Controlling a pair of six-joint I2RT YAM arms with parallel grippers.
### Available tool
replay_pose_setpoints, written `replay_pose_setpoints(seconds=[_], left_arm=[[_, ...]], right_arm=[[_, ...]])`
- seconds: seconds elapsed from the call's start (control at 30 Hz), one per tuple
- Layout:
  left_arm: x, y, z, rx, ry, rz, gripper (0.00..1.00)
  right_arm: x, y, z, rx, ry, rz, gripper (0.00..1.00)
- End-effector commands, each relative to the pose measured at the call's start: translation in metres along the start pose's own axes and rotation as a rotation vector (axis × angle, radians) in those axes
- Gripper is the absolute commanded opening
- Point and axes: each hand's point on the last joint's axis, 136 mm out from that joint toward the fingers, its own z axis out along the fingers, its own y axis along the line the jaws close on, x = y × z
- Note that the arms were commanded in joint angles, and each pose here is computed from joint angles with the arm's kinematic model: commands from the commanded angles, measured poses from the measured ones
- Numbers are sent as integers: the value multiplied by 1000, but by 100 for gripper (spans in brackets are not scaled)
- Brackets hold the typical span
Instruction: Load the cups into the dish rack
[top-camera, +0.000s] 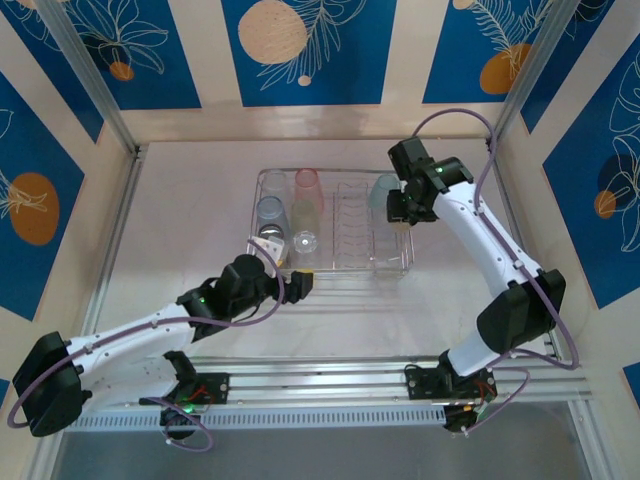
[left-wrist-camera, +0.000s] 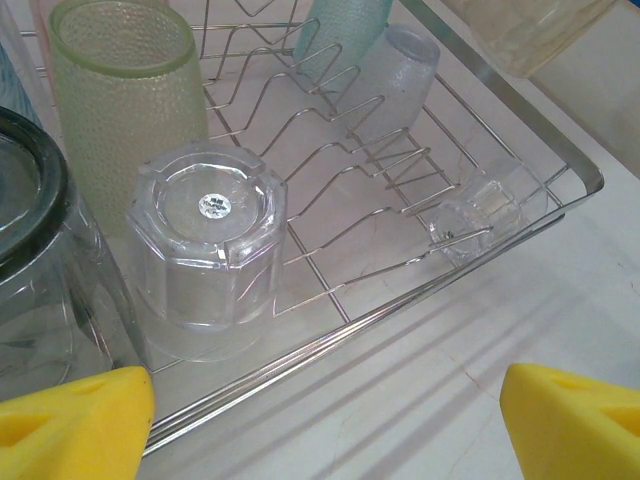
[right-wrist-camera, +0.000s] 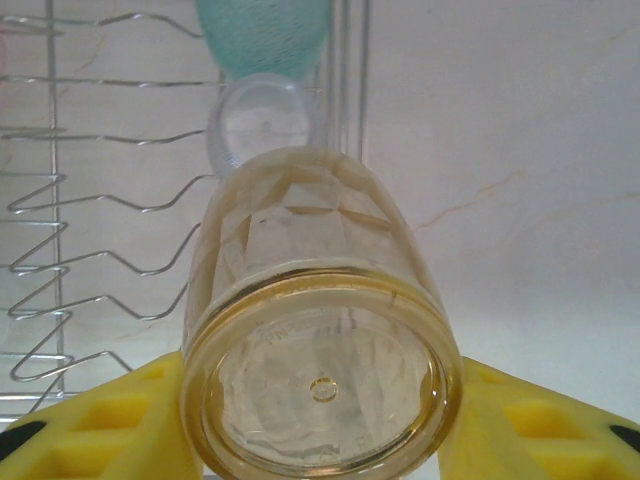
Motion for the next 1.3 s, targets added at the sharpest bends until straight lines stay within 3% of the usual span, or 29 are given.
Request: replay_pose_setpoints(seconds=[0.0,0.3,0.7,1.07,1.27], left_arm=[[-10,-4,0,16,-25,-5,89],[-10,-2,0,7,-24,-5,89],[-7,4,-4,-17,-22,-6,89],[-4,9,-8,-33,-26,-3,89],[-5,8,-8,-30,-26,-3,89]], right_arm=[[0,-5,-10,-27,-20,0,44],[-8,40,-17,-154,-22,-54,43],[-16,112,6,-177,41,-217,43],[-12,125,32,-131,108,-264,48],[-9,121,40,-119,129,-256,58]])
